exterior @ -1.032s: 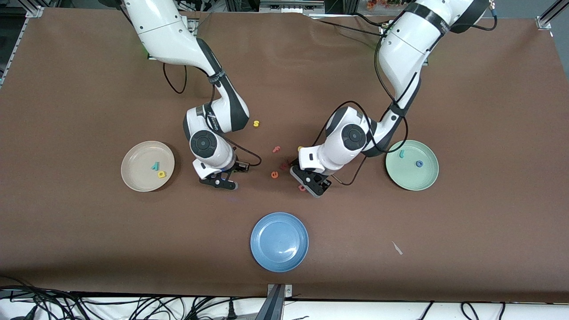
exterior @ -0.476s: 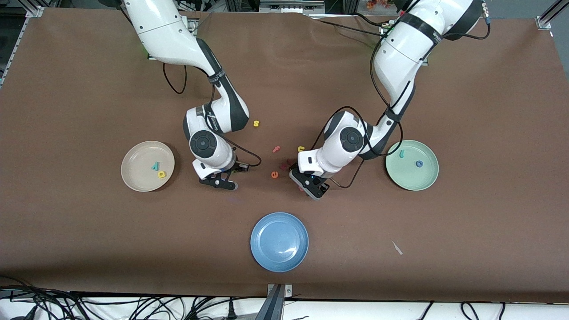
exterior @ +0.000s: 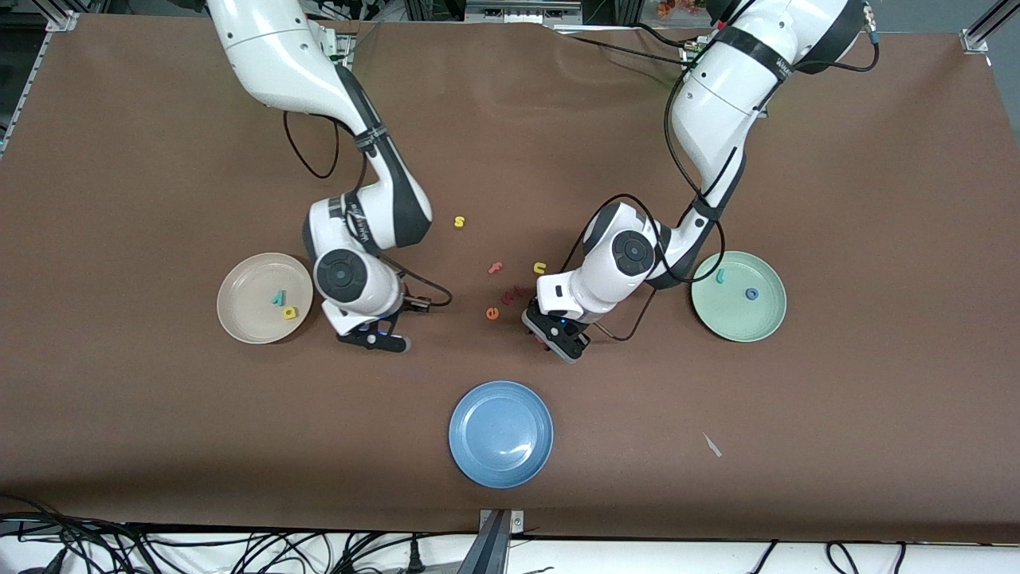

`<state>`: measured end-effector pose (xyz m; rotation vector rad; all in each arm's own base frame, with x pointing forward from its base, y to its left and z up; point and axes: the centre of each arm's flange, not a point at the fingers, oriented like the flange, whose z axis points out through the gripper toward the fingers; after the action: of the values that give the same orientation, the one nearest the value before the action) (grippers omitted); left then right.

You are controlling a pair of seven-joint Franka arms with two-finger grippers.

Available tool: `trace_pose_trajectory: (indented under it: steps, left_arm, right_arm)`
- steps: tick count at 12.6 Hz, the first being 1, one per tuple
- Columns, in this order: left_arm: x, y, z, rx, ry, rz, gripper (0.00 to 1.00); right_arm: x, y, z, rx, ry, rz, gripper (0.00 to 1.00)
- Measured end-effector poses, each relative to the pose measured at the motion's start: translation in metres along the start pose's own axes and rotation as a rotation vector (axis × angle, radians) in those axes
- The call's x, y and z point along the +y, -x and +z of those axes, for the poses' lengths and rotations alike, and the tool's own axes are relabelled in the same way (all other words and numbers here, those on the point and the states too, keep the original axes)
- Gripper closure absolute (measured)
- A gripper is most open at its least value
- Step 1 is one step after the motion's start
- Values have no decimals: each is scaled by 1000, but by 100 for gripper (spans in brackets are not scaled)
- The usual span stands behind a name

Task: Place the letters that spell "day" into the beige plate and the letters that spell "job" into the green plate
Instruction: 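Grasp pink q with the left gripper while the right gripper grasps green d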

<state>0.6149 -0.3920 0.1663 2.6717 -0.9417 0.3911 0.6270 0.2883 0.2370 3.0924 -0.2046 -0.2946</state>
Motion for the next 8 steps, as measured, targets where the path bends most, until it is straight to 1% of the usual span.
trace_pose_trajectory:
  steps: [2,4,5,6,7,8]
  left_arm:
    - [0,0,0,-1,-1,2,52]
    - [1,0,0,-1,-4,10,52]
    - [1,0,0,-2,-8,19,56]
    - [2,-1,0,-3,-13,30,69]
    - [2,-1,0,-3,-16,39,75]
    - [3,-1,0,-4,-18,43,75]
  right_arm:
    - [39,-10,-16,-38,34,-47,73]
    - [81,-19,-25,-51,52,-114,73]
    - [106,-22,-25,-60,61,-149,73]
    - [132,-24,-25,-73,68,-173,73]
    - [157,-24,-22,-89,74,-181,73]
    - [178,-24,-17,-103,78,-177,73]
